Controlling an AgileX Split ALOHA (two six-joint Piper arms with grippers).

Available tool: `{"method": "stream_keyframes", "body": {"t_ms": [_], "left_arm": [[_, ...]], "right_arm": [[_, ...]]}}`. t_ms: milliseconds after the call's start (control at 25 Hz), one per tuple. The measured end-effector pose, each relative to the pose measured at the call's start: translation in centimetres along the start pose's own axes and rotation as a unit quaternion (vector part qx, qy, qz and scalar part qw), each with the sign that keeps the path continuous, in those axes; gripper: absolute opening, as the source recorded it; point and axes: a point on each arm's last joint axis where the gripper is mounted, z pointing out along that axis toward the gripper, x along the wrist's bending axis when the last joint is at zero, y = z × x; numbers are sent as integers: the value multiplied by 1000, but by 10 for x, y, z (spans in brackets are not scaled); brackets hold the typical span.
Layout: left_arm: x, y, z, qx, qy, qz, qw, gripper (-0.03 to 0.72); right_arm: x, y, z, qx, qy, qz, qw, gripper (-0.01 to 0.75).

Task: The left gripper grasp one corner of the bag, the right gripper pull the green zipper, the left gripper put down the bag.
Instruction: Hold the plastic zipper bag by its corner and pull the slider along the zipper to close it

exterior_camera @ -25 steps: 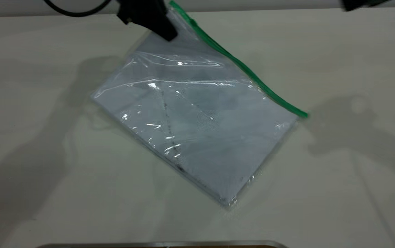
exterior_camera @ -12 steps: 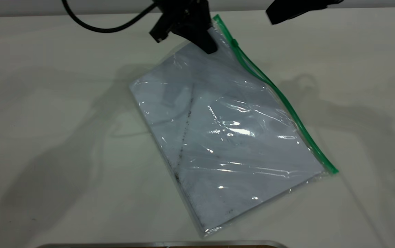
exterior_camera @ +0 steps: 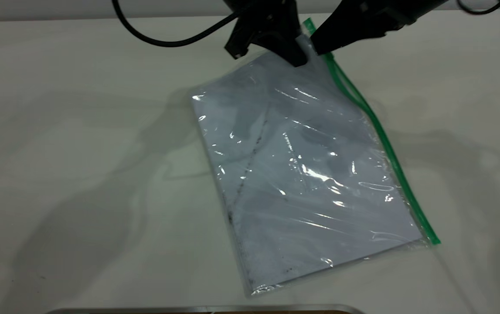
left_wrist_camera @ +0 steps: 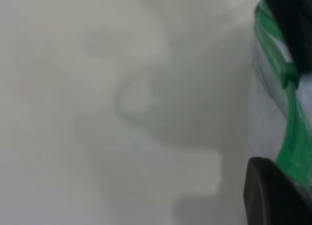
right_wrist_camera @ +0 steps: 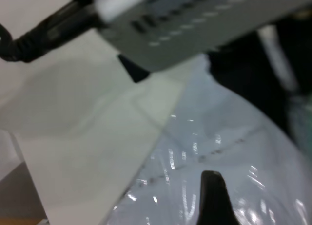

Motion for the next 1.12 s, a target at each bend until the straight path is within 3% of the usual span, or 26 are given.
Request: {"method": "stream_keyframes", "body": {"t_ms": [160, 560, 840, 1120], "left_arm": [[2, 5, 0, -25, 12, -10, 1000, 53], [3, 2, 0, -9, 15, -9, 1000, 53], [0, -2, 0, 10, 1, -11, 1000, 52], [1, -1, 0, 1, 5, -11, 1000, 52]], "right_arm": [[-1, -3, 8, 1, -7, -3, 1000, 524], [-6, -4, 9, 2, -30, -5, 1000, 524], [-28, -7, -1, -3, -106, 17, 994, 524], [-23, -6, 0, -8, -76, 17, 997, 524]]}}
